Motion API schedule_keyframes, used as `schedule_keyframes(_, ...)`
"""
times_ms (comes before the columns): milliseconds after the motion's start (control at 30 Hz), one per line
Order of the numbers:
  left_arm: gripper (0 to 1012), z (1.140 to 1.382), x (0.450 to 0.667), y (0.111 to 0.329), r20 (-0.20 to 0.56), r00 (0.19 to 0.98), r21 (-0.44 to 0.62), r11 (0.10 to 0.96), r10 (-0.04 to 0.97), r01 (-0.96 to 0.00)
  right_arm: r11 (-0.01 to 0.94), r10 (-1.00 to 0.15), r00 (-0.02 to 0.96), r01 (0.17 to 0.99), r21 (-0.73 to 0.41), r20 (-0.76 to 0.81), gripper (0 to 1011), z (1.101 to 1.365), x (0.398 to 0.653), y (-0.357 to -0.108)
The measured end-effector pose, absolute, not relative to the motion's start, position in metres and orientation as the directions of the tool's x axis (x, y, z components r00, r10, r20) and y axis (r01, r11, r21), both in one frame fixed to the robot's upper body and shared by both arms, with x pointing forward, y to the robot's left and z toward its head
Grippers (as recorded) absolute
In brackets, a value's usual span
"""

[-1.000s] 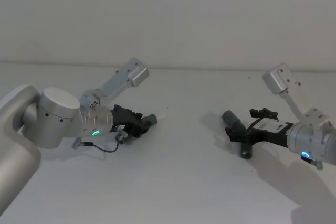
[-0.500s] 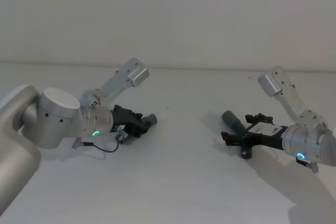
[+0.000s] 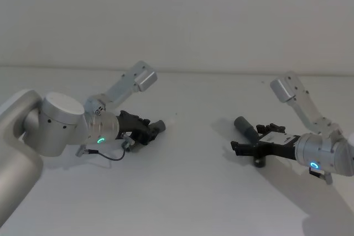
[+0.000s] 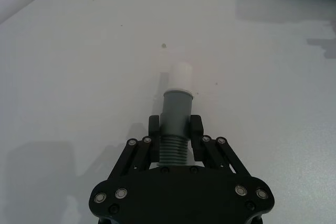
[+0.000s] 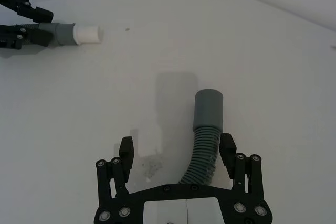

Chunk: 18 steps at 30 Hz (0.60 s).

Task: Use both hands to pick up one end of the pipe from the table, align the ends, and insert them.

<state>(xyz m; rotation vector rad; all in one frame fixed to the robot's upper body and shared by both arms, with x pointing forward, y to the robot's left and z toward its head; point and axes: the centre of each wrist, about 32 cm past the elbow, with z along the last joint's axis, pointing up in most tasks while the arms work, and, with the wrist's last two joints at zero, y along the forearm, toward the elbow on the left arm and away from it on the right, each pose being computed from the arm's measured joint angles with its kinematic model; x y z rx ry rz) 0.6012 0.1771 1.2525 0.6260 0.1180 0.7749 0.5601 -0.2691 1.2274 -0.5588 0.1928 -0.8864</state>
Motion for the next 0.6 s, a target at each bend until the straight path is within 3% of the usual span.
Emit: schedule_keyframes(600, 330, 1.2525, 0.6012, 0.1771, 0.124, 0.718, 0.568, 0.544, 0.685, -0.617, 0.485, -0.797, 0.603, 0.680, -0.550, 0.042, 1001, 1.2236, 0.5575, -0.2681)
